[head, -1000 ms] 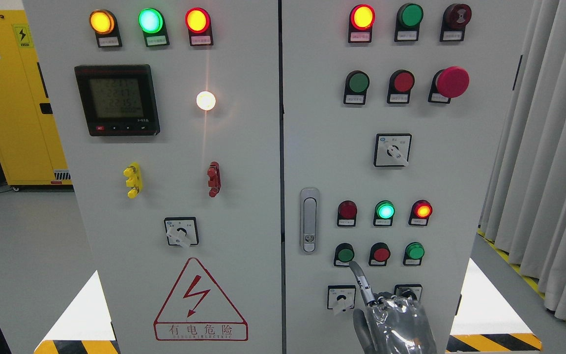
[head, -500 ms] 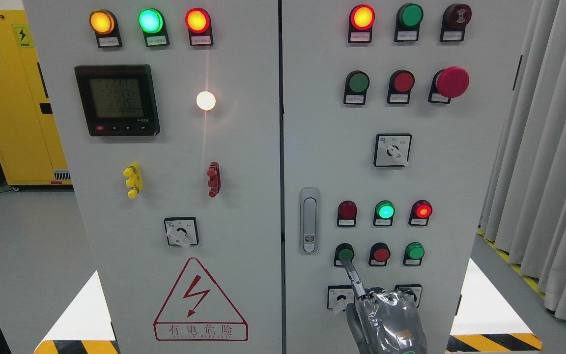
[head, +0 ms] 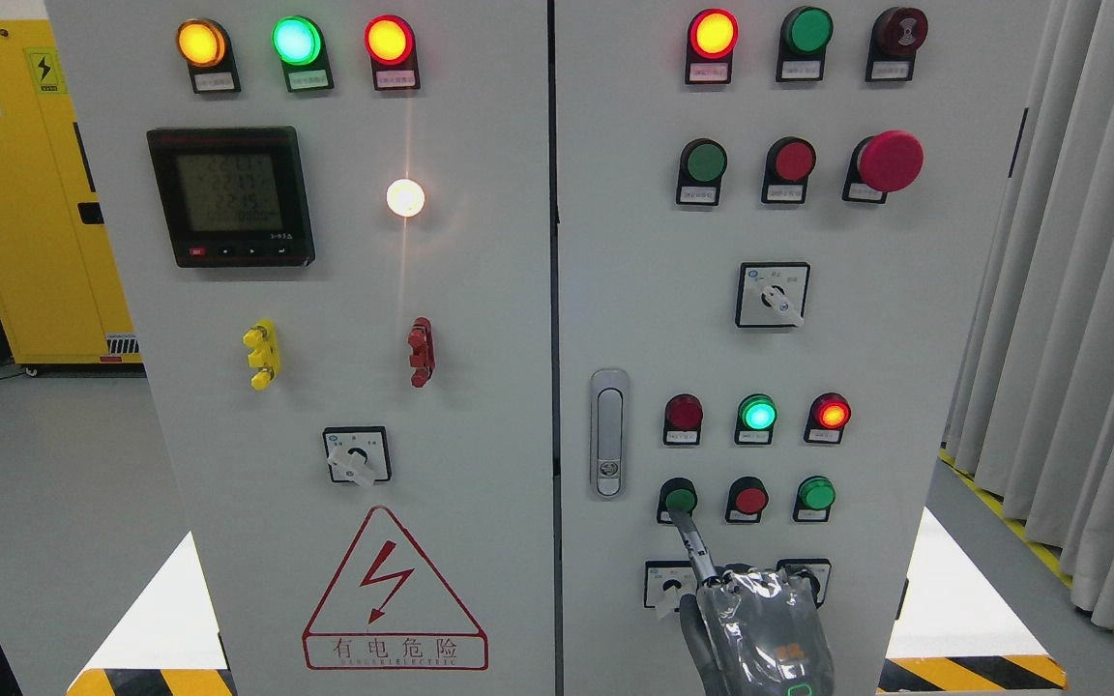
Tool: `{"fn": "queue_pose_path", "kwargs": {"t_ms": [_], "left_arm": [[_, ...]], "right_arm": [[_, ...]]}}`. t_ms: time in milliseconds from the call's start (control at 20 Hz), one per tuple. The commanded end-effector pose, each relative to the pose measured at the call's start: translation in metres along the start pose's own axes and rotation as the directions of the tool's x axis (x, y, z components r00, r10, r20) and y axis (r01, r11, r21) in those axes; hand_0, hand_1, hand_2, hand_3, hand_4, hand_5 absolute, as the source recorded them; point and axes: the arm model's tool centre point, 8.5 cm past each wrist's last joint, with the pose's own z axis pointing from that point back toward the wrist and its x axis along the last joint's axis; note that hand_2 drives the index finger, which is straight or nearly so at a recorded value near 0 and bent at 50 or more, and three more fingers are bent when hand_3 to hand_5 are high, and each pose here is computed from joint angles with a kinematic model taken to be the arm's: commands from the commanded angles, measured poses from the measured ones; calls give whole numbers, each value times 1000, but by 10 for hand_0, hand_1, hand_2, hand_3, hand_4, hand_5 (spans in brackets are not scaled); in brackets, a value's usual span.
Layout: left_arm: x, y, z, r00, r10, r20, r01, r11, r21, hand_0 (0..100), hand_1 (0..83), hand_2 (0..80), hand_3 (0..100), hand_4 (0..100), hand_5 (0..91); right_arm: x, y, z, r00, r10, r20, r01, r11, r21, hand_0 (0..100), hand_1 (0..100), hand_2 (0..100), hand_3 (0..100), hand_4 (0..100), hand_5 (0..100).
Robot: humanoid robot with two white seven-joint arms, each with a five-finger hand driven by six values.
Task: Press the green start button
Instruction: 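Press the green push button inward with the right hand's fingertip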
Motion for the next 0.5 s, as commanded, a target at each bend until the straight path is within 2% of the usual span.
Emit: {"fn": "queue_pose_path", "kwargs": {"t_ms": [0, 450], "left_arm": [[0, 0, 0, 1000, 1, 0, -1, 1000, -1, 120, 556, 0, 0, 0, 0], [0, 1, 0, 1000, -1, 0, 1, 1000, 1, 120, 556, 0, 0, 0, 0]], "right_arm": [[-3, 5, 0, 1000, -2, -9, 2, 1000, 16, 717, 967, 0, 991, 974, 1000], [-4, 2, -3, 1000, 1, -16, -1, 1000, 10, 722, 966, 0, 992, 976, 1000]]}}
